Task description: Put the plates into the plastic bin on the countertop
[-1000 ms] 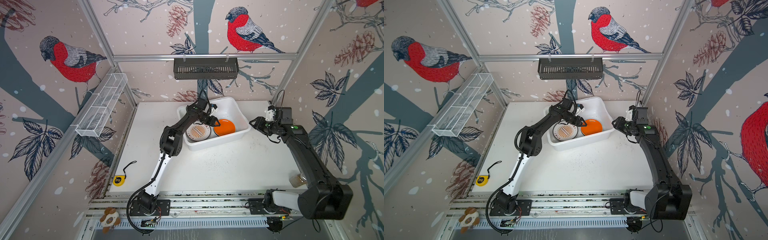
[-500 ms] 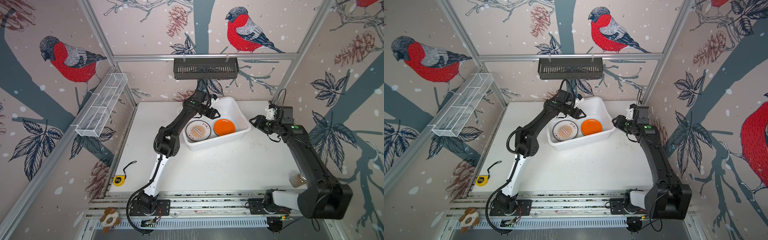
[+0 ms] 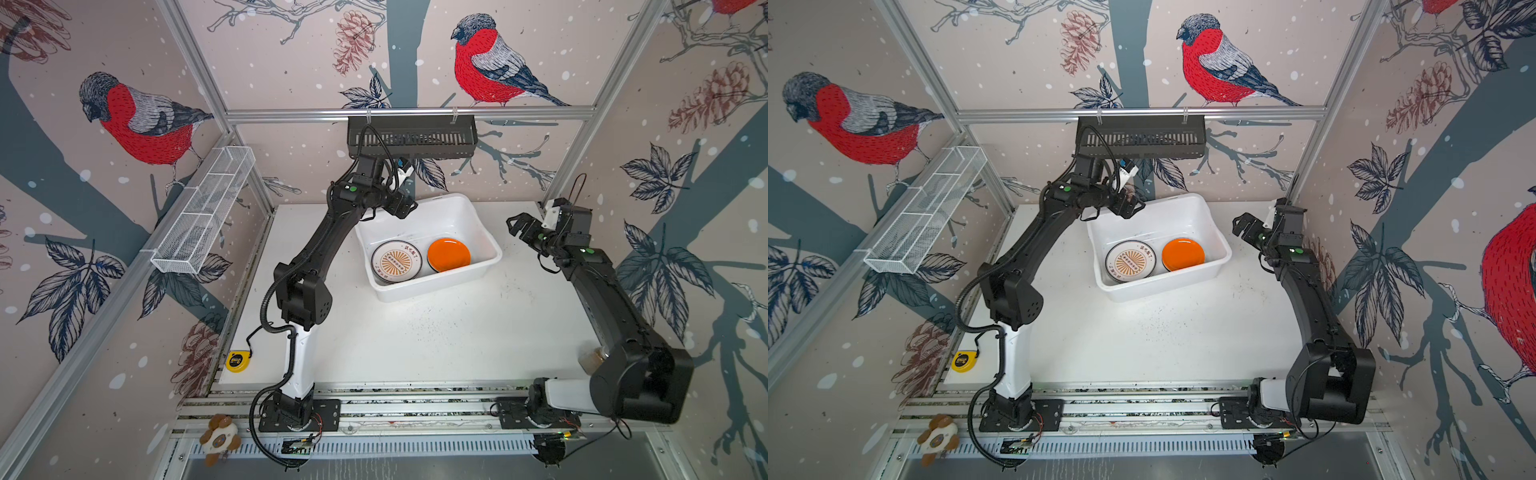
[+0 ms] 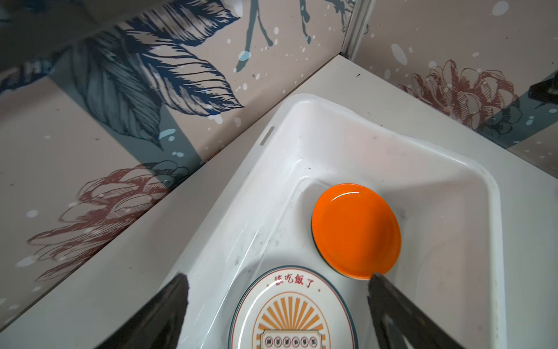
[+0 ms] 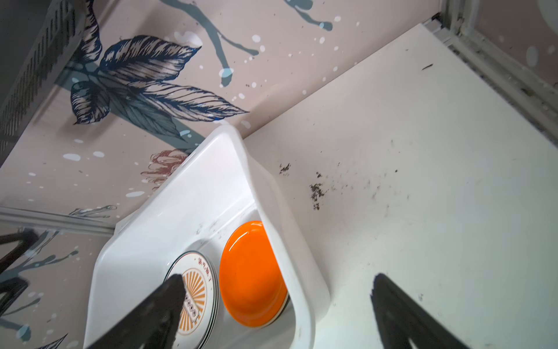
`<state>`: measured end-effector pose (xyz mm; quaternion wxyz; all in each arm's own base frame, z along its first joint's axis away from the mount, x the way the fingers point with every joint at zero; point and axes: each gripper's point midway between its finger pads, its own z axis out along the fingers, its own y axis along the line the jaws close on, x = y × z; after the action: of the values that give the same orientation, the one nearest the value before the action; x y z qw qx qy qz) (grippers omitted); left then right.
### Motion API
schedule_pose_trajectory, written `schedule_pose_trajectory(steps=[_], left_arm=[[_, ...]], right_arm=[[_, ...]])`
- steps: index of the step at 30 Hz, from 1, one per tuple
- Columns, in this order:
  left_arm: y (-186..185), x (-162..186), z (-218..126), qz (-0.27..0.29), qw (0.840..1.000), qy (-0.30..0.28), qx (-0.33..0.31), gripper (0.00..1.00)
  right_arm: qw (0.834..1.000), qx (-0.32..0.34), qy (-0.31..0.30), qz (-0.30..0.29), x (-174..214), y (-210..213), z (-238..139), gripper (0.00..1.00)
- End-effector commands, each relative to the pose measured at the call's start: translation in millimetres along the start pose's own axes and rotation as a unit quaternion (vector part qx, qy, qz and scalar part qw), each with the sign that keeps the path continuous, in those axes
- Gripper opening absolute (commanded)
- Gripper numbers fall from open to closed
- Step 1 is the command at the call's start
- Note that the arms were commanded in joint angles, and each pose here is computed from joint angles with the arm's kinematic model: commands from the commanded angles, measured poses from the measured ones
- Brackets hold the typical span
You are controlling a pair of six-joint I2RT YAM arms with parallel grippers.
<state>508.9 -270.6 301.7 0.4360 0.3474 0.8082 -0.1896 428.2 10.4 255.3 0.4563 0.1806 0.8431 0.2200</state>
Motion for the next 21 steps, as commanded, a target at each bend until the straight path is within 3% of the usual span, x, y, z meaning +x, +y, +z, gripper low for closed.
schedule_pose_trajectory(steps=[1,6,12,17,21], left_arm=[[30.9,-3.6,-34.9,0.004,0.996,-0.005,-0.087,0.93],[64.0,23.9,-79.8,-0.004,0.982,0.012,-0.19,0.94],[107.8,80.6,-110.9,-0.09,0.963,0.023,-0.254,0.94],[157.3,129.7,-133.7,-0.197,0.93,0.004,-0.31,0.96],[177.9,168.7,-138.5,-0.246,0.905,-0.006,-0.346,0.98]], right_arm=[[0.997,0.019,-0.067,-0.017,-31.5,-5.3,1.9,1.0],[0.989,0.064,-0.125,-0.054,-49.9,-22.4,3.9,1.0],[0.975,0.088,-0.192,-0.064,-52.1,-41.9,2.5,1.0],[0.961,0.104,-0.232,-0.108,-46.3,-53.1,-4.9,1.0],[0.954,0.13,-0.232,-0.139,-39.2,-66.3,-3.2,1.0]])
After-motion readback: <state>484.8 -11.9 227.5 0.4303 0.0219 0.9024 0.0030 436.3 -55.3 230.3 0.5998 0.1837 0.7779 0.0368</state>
